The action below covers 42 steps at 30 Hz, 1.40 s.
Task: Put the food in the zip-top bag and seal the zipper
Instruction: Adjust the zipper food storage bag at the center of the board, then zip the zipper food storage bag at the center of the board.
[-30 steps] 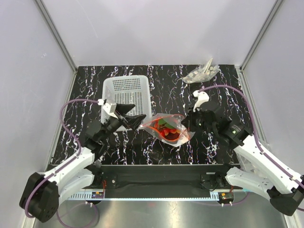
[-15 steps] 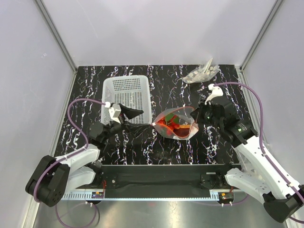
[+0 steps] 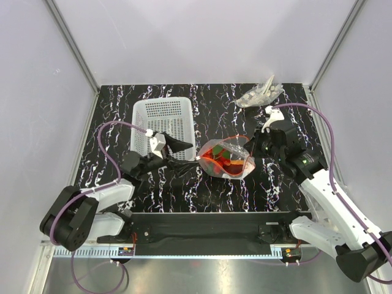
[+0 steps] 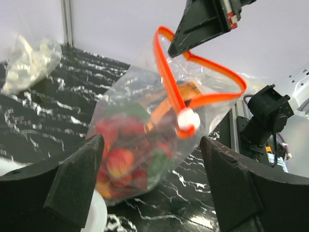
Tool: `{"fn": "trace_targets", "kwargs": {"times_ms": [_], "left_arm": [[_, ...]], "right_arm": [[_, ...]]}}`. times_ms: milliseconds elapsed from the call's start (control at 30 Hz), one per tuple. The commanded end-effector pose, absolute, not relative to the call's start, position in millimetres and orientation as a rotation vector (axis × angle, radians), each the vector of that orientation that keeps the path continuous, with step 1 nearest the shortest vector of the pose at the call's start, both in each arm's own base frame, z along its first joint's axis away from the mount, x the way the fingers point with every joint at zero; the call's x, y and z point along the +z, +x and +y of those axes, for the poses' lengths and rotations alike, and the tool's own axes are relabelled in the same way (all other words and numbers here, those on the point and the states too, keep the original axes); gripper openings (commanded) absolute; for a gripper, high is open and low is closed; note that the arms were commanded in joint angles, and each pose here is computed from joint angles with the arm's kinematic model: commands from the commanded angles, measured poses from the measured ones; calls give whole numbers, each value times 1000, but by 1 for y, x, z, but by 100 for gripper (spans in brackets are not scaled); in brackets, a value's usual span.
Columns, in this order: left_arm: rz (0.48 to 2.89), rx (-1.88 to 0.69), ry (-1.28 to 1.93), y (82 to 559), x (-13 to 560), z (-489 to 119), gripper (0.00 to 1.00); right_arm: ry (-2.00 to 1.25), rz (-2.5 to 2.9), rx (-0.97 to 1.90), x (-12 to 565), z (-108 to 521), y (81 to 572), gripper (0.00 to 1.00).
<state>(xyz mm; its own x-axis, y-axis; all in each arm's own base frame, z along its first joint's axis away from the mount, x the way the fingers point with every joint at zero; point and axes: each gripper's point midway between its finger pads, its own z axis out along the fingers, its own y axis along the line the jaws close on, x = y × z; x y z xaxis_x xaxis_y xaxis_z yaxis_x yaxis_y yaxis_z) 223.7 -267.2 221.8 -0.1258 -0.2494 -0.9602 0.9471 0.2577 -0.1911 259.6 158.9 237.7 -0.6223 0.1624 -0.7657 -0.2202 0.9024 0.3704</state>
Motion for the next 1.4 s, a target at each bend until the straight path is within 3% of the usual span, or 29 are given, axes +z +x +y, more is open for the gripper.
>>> {"fn": "trace_targets", "kwargs": {"times_ms": [0, 267, 367, 400, 567, 667, 700, 733, 767, 833, 900, 1033, 1100, 1233, 1367], "left_arm": [[1124, -1119, 846, 230, 252, -280, 84], [1140, -1051, 934, 238, 240, -299, 75], [1147, -1040, 959, 239, 238, -306, 65], [1174, -1039, 969, 241, 231, -309, 54], [1169, -1053, 954, 244, 230, -312, 38], [1152, -1069, 944, 244, 235, -313, 23], [1160, -1070, 941, 245, 235, -314, 7], [1163, -1070, 941, 246, 235, -314, 2], [1165, -1074, 943, 246, 234, -315, 0], [1155, -1102, 951, 244, 240, -318, 0], [1168, -1146, 964, 241, 242, -321, 0], [1173, -1231, 1003, 233, 252, -327, 0], [1183, -1274, 1009, 229, 258, -329, 0], [1214, -1351, 1047, 219, 261, -331, 0], [1231, -1403, 1073, 212, 261, -333, 0]], "right_arm": [[-86, 2065, 602, 271, 166, 267, 0], [-94, 2080, 605, 276, 166, 269, 0], [-97, 2099, 593, 273, 166, 271, 0], [-94, 2102, 590, 273, 166, 271, 0], [-100, 2101, 569, 273, 162, 272, 1], [-108, 2109, 549, 273, 160, 273, 7], [-103, 2114, 533, 272, 158, 273, 9], [-105, 2116, 525, 272, 156, 272, 10], [-108, 2111, 523, 276, 156, 273, 14], [-175, 2094, 538, 282, 160, 269, 46], [-254, 2038, 537, 299, 162, 268, 57], [-468, 1866, 729, 348, 195, 256, 59], [-597, 1770, 843, 364, 215, 247, 55], [-788, 1751, 913, 356, 245, 252, 46], [-970, 1646, 900, 348, 269, 253, 46]]}}
